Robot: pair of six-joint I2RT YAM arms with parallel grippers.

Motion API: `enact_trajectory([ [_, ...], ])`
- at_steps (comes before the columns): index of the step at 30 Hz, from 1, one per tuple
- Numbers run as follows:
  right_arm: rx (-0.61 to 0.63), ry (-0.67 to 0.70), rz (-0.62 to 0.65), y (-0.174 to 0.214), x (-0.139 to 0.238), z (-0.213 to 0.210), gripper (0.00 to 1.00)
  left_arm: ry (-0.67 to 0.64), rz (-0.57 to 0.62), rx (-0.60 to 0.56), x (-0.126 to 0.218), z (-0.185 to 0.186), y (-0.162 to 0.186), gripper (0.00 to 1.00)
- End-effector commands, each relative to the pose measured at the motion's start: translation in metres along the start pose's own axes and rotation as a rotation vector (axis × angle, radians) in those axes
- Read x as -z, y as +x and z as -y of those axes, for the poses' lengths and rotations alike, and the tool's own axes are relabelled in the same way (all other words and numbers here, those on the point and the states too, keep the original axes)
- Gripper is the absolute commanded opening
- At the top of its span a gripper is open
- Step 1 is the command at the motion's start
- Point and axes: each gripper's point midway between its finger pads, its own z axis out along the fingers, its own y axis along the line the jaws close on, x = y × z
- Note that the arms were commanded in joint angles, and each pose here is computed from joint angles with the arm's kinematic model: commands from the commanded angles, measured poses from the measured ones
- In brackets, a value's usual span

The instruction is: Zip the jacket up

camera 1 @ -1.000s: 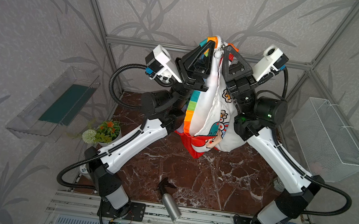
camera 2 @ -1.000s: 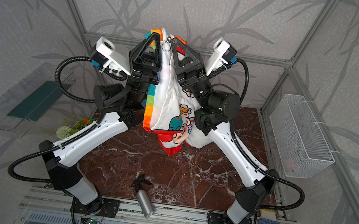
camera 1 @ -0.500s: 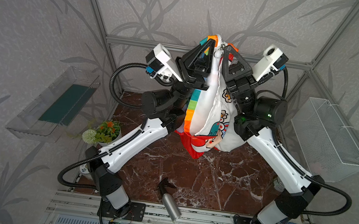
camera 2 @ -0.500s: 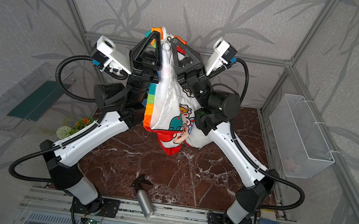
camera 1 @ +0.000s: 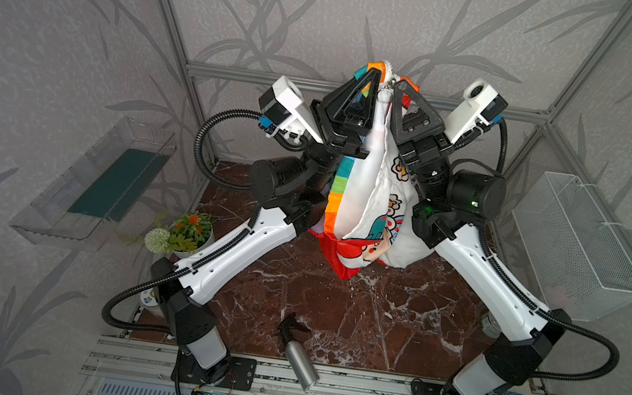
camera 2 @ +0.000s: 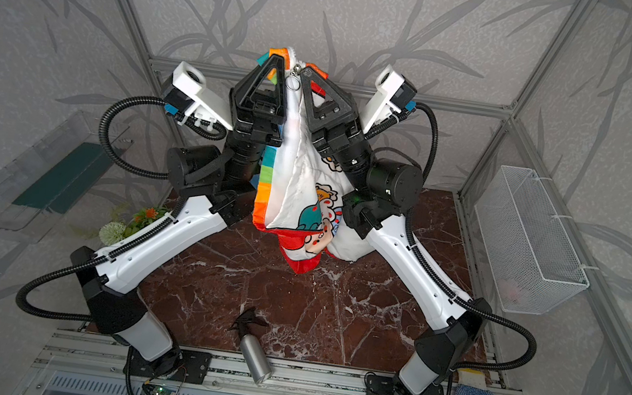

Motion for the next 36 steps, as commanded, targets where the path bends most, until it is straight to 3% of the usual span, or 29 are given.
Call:
enact_trajectory([
  [1, 0.029, -0.071, 0.042, -0.020, -0.007, -0.025, 0.00, 0.031, 0.028, -0.009, -0.003, 0.010, -0.010, 0.00],
  [36, 0.031, -0.025, 0.056, -0.033, -0.007, -0.016, 0.00, 0.039, -0.028, -0.031, 0.000, 0.013, -0.002, 0.00],
])
